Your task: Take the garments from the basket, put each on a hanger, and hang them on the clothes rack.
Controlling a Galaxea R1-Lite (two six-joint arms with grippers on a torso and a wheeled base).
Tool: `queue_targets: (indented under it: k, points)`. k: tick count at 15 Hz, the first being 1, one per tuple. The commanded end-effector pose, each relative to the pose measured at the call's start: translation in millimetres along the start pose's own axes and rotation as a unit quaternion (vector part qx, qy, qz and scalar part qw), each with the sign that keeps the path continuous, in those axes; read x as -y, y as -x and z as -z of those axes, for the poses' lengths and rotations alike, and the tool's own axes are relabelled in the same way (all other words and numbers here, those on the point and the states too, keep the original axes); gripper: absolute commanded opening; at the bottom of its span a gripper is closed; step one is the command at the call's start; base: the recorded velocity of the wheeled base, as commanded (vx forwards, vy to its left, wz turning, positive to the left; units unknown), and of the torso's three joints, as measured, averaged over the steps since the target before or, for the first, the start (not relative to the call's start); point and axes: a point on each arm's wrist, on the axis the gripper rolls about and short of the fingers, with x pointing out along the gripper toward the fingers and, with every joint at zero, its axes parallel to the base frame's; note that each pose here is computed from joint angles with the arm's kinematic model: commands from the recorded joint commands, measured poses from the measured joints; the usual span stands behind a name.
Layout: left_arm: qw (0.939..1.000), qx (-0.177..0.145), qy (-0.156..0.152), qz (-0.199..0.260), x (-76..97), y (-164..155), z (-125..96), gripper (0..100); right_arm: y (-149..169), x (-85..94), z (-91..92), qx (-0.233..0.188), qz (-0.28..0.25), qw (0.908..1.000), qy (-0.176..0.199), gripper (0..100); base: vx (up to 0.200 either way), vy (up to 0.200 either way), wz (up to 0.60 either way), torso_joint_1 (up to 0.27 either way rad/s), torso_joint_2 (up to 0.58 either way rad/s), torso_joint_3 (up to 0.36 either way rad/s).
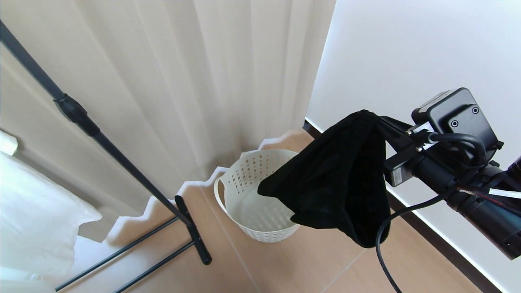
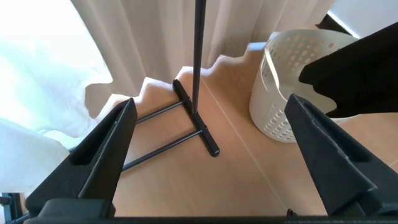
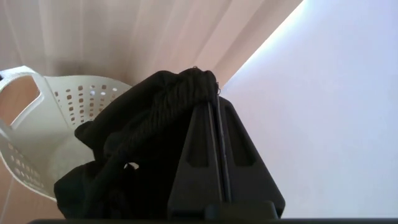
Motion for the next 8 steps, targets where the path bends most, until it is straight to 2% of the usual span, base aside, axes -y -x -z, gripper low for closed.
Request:
queue_targets:
  k: [1,8]
  points:
    - [1.0000,-0.001,0.001,0.000,0.0,-0.1,0.0,100,-0.8,0.8,1.0,-0.002,0.002,1.0000,0.001,0,0.000,0.000,0.00,0.129,-0.46,-0.119]
    - [1.0000,-0.001,0.000,0.000,0.0,-0.1,0.0,100,-1.6,0.7,1.3,-0.002,0.003,1.0000,0.001,0,0.000,0.000,0.00,0.154,-0.49,-0.135]
